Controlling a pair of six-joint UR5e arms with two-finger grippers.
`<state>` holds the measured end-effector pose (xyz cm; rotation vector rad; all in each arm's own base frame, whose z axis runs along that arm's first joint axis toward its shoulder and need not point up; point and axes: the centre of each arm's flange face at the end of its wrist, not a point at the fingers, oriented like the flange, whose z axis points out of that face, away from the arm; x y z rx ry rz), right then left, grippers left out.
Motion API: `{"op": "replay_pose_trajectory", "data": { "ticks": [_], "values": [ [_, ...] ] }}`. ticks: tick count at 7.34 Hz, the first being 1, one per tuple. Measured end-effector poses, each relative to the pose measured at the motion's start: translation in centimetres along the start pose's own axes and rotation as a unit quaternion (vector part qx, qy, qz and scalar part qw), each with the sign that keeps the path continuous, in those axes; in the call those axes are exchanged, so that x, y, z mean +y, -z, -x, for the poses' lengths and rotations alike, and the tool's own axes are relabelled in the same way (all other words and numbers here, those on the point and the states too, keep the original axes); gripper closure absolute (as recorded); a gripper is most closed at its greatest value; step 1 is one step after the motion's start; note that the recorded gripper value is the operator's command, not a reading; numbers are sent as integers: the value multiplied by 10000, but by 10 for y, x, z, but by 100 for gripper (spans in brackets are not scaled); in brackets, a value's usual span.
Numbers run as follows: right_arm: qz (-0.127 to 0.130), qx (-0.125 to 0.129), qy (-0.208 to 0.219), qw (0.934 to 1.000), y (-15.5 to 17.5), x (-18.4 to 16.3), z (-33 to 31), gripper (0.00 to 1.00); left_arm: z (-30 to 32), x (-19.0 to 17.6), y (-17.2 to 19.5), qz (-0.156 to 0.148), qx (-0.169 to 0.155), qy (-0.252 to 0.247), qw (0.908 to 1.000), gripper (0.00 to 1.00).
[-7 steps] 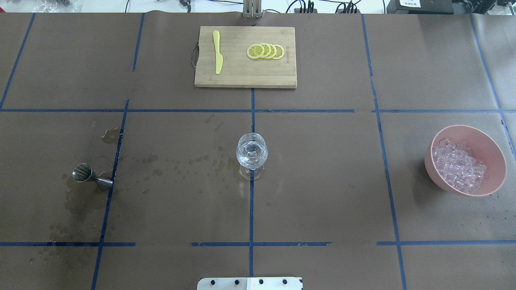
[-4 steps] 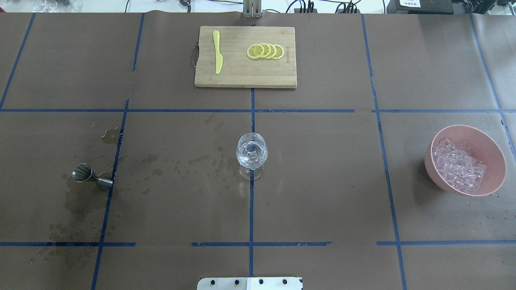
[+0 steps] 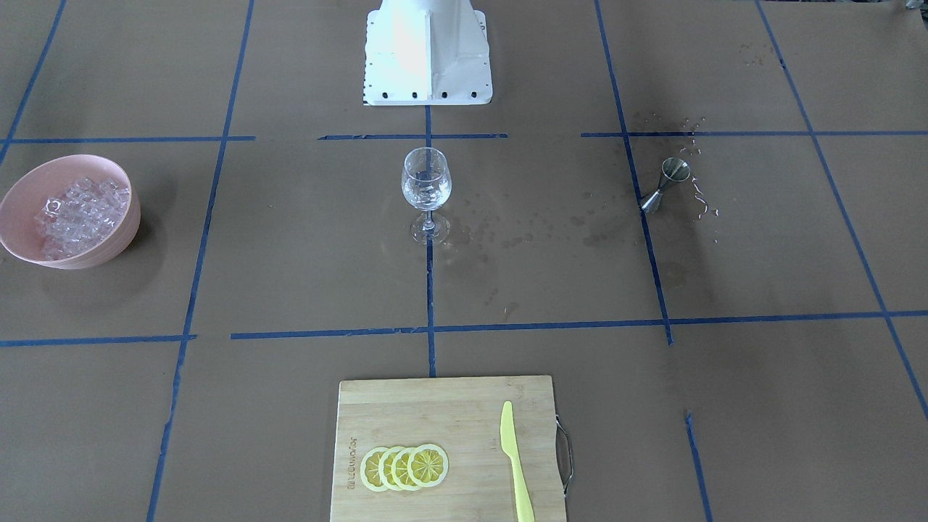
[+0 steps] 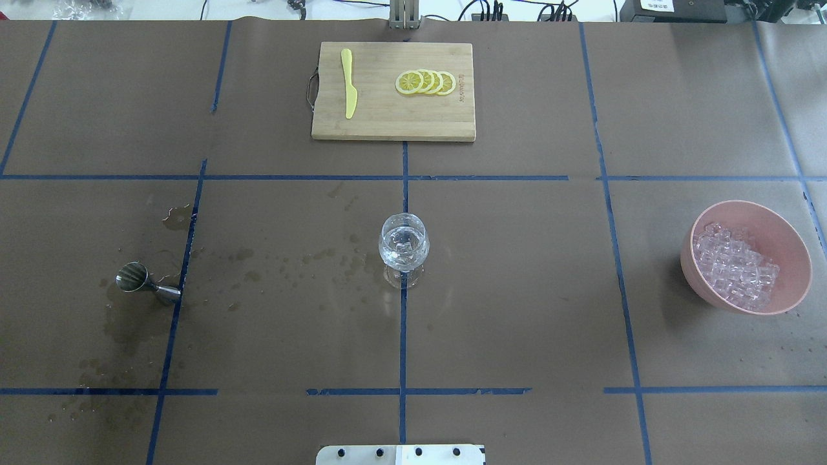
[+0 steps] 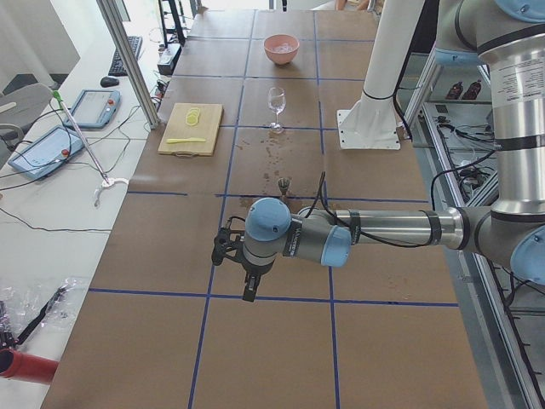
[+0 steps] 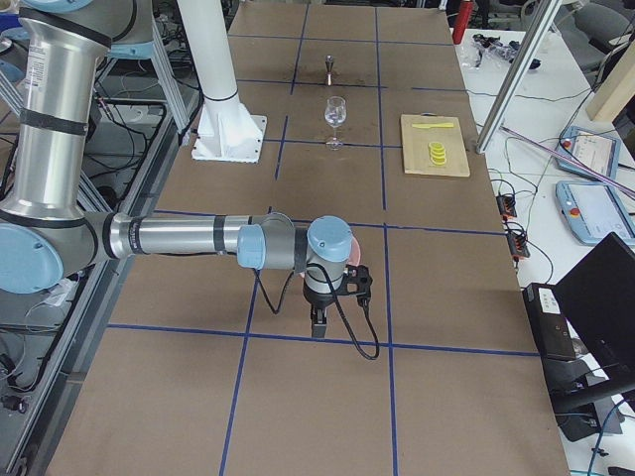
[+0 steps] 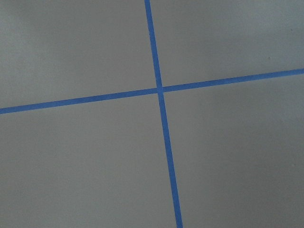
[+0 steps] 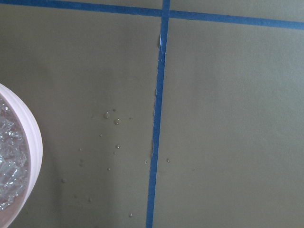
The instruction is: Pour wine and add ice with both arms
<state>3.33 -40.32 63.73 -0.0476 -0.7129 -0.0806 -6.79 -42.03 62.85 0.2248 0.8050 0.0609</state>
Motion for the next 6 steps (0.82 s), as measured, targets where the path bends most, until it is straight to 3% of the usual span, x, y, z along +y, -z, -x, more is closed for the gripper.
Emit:
{"op": "replay_pose_trajectory", "data": {
  "ticks": [6],
  "values": [
    [100,8,-126,9999,-10,4,-9,0,0,1,0,7,0,7,10000,0]
  ]
}}
